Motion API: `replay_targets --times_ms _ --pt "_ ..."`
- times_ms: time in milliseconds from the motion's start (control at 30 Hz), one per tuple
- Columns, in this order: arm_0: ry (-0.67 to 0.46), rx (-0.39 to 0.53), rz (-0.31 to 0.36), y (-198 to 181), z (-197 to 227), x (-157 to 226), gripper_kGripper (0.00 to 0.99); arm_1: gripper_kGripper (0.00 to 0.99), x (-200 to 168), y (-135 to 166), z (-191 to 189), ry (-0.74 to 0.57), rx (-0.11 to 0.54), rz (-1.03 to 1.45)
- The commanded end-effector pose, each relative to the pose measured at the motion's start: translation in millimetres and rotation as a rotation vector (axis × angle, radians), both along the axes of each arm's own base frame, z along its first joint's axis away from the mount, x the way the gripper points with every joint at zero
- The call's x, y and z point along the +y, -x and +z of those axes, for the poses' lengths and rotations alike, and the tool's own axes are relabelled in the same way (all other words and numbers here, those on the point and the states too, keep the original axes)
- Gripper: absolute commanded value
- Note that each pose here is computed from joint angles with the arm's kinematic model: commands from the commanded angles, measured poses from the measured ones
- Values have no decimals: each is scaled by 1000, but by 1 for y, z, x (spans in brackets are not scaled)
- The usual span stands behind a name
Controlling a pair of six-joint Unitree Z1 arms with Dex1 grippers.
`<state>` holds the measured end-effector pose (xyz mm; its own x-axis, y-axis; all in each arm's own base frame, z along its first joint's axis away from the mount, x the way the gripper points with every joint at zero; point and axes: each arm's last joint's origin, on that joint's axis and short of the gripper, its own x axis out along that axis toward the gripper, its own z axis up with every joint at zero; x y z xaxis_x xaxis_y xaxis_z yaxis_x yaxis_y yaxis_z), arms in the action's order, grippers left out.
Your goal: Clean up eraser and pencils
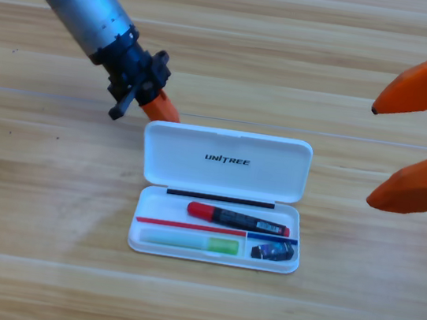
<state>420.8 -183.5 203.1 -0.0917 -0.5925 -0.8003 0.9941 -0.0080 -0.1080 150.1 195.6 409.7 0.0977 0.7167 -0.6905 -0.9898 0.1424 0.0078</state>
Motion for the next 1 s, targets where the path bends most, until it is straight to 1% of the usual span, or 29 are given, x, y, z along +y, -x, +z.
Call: replay_targets --times_ms 33,233,433,633,1000 --pt "-12 48 -14 14 -6 -8 0 946 -4 -2 -8 6 12 -5" --pt "-11 43 -29 29 9 -18 0 946 4 -5 -15 18 39 15" --pt "-14 38 -52 41 17 -31 0 946 11 -5 -18 27 46 32" --pt "-22 45 -72 48 16 -40 0 946 15 -7 -21 35 55 39" --pt "-34 57 -100 54 7 -43 0 946 15 -6 -22 31 63 47"
